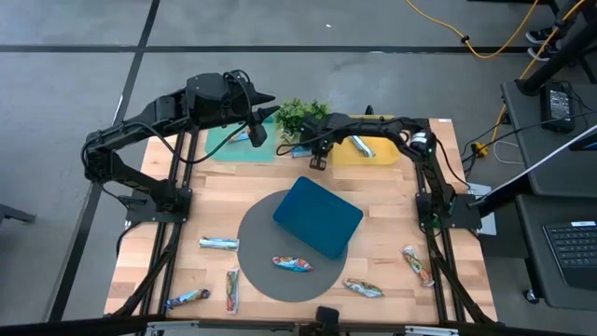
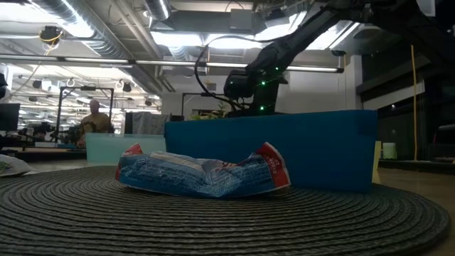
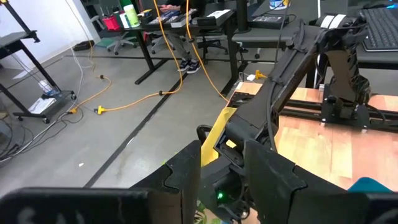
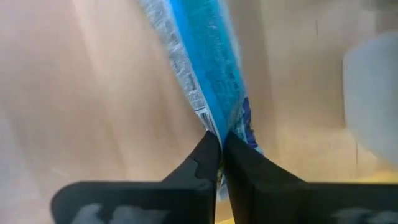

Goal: Pick and place Granola Bars by type
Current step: Put the top blue granola bar into the blue bin

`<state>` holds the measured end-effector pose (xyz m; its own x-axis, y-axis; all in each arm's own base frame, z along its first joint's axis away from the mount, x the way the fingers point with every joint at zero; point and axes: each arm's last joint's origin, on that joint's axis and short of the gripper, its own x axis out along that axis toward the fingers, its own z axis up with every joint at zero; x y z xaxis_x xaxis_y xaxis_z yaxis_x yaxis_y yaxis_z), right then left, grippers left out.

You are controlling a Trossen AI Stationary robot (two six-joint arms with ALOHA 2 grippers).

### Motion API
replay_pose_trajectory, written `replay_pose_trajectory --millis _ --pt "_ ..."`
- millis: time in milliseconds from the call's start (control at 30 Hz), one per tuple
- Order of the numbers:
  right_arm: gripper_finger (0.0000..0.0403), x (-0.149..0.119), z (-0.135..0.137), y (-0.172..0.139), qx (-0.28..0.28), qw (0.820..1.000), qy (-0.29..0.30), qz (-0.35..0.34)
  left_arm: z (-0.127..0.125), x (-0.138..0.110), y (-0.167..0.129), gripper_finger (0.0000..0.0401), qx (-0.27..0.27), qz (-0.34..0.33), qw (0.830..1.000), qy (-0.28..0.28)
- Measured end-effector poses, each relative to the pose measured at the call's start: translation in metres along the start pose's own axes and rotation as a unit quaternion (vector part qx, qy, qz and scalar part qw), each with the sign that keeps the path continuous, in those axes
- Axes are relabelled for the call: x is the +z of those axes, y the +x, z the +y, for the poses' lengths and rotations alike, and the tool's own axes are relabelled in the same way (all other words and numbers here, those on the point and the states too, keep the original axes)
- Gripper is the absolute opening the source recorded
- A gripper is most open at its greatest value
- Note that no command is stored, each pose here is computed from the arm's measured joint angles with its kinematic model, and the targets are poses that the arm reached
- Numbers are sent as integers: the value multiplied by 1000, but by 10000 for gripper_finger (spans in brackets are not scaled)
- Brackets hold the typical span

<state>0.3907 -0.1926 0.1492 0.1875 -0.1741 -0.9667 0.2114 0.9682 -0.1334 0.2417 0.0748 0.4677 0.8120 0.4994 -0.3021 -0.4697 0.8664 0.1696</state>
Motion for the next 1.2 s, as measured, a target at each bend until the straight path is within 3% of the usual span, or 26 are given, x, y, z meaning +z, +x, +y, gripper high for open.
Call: replay_pose_trajectory --millis 400,933,1200 --pt "13 39 4 -57 -11 998 -17 -56 0 0 0 116 0 0 1000 0" --pt "8 30 9 -69 100 995 2 -20 0 -1 0 116 1 1 1000 22" --pt "8 23 -2 -102 92 994 15 -58 0 -7 2 116 7 28 999 34"
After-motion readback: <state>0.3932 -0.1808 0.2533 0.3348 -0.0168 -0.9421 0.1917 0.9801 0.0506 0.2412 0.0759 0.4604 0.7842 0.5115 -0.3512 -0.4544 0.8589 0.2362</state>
